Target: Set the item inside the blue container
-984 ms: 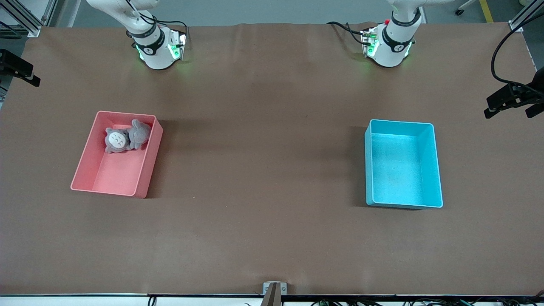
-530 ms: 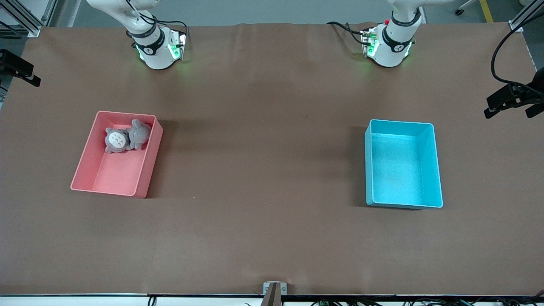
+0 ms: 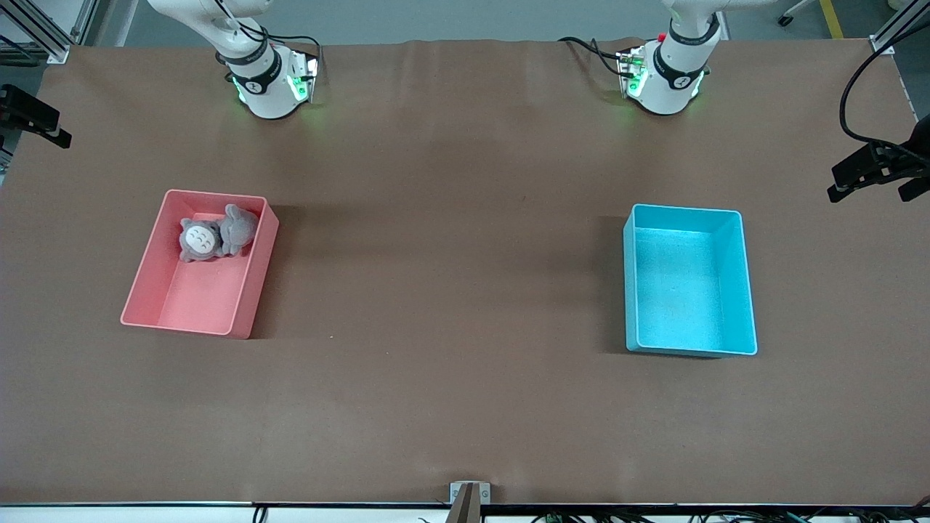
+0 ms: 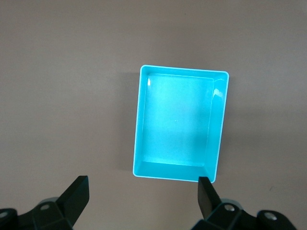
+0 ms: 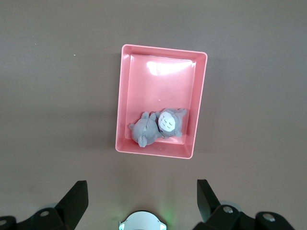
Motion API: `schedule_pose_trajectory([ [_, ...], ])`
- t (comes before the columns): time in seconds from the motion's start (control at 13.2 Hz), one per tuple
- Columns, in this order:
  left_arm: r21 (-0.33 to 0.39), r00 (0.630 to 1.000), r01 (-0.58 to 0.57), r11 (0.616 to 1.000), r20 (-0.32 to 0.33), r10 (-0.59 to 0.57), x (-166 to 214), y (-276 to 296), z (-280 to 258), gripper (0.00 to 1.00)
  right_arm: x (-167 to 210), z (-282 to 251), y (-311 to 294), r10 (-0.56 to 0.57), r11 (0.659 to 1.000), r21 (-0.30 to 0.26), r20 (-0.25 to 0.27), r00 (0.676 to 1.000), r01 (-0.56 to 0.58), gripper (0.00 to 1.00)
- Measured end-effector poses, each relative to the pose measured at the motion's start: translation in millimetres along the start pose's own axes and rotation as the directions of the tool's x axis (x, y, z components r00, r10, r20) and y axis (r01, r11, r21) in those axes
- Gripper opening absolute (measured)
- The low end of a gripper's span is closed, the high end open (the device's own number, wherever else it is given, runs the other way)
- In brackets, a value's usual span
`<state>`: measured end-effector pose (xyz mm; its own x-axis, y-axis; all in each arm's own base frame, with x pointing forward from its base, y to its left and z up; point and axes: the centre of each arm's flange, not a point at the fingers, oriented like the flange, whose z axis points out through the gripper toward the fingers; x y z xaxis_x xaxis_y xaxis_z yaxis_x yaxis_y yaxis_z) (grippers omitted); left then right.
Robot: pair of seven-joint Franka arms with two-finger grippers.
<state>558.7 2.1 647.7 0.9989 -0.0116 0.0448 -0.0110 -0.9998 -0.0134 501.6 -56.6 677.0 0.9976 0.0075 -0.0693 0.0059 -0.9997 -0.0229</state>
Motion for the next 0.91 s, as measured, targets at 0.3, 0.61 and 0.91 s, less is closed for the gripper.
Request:
schedule_pose_trajectory([
  [0.3, 0.0, 1.0, 0.0, 1.0, 0.0, 0.0, 0.0, -0.1, 0.0, 1.0, 0.1, 0.4, 0.0, 0.0, 1.0, 0.0, 0.001, 1.0, 0.0, 1.0],
  [0.61, 0.0, 1.0, 0.0, 1.0, -0.006, 0.0, 0.7, 0.0, -0.6, 1.0, 0.3, 0.9, 0.0, 0.0, 1.0, 0.0, 0.003, 1.0, 0.0, 1.0],
  [0.91, 0.0, 1.0, -0.002, 1.0, -0.01, 0.002, 1.1, 1.2, -0.9, 1.0, 0.3, 0.9, 0.0, 0.0, 1.0, 0.0, 0.002, 1.0, 0.0, 1.0],
])
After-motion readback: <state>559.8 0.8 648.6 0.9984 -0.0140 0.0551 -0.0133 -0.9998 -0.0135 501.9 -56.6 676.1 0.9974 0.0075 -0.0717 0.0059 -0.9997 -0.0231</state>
